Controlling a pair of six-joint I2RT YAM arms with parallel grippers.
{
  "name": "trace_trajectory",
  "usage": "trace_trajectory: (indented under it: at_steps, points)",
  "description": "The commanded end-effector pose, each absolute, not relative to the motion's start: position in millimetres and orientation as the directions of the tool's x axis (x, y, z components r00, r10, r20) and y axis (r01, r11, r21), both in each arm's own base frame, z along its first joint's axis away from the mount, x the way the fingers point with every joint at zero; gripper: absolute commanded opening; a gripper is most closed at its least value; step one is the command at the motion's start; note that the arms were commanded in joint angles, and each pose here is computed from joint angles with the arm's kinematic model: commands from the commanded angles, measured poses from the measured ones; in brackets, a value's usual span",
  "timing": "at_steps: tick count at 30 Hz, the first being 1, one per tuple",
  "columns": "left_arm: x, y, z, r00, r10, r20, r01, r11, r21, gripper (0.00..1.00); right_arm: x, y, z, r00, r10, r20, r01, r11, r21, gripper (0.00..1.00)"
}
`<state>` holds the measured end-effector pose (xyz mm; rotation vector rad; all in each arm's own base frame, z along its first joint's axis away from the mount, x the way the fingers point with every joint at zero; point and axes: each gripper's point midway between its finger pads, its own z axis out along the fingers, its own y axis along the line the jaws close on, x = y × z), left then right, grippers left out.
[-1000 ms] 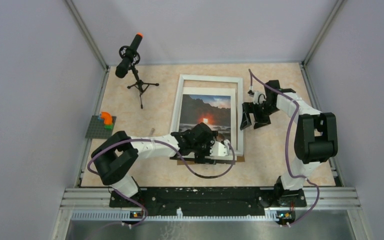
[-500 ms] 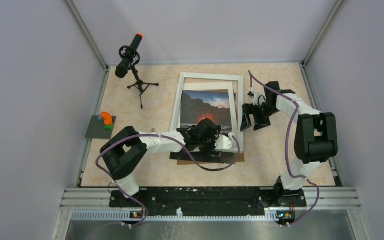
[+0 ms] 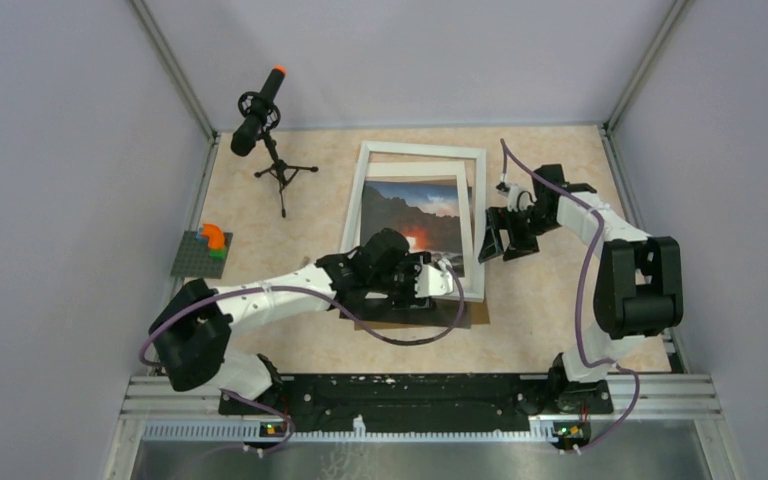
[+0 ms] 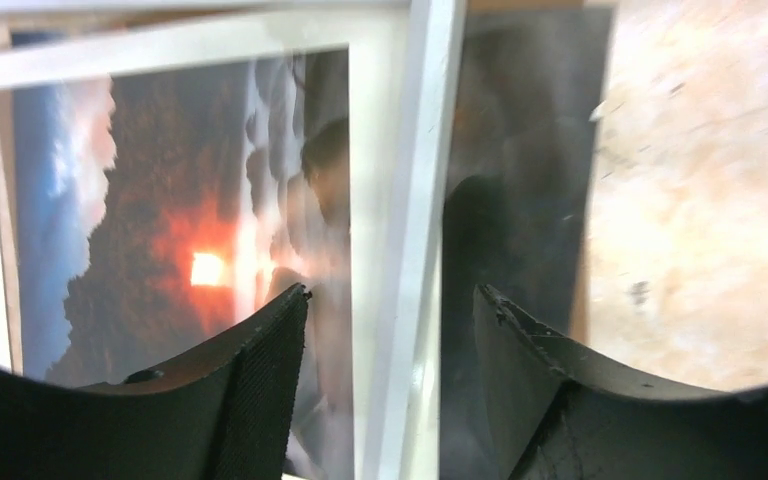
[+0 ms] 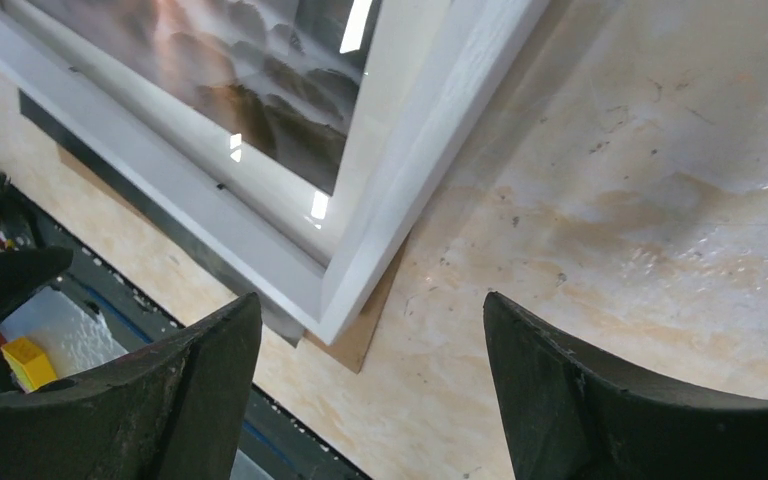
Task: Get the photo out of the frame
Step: Adjust the photo frame at the center of the board, then pick up the photo from the photo frame.
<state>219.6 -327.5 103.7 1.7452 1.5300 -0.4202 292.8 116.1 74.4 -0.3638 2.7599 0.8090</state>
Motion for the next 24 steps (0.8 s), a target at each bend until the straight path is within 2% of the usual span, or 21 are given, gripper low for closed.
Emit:
trace_trajectory:
  at_steps: [1, 6, 9, 13, 17, 24]
  points:
    - [166, -339, 94, 0.210, 0.658, -0.723, 0.975, -0.084, 0.207, 0.61, 296, 124, 98, -0.908, -0.153, -0.391, -0.356, 0.774, 0.524, 0.79]
    - [155, -336, 82, 0.185, 0.708, -0.681, 0.979, -0.075, 0.188, 0.53, 280, 132, 107, -0.901, -0.152, -0.407, -0.380, 0.730, 0.568, 0.77]
    - [152, -308, 77, 0.188, 0.732, -0.655, 0.976, -0.062, 0.211, 0.53, 268, 138, 116, -0.881, -0.175, -0.439, -0.430, 0.681, 0.592, 0.76]
    - [155, -297, 81, 0.239, 0.728, -0.642, 0.957, -0.067, 0.281, 0.54, 258, 136, 109, -0.886, -0.175, -0.429, -0.421, 0.690, 0.589, 0.74]
    - [148, -320, 76, 0.297, 0.708, -0.641, 0.944, -0.120, 0.306, 0.55, 259, 140, 107, -0.891, -0.153, -0.428, -0.409, 0.680, 0.609, 0.72]
    - [141, -373, 57, 0.330, 0.703, -0.630, 0.933, -0.140, 0.332, 0.53, 260, 143, 102, -0.908, -0.135, -0.396, -0.378, 0.672, 0.637, 0.68]
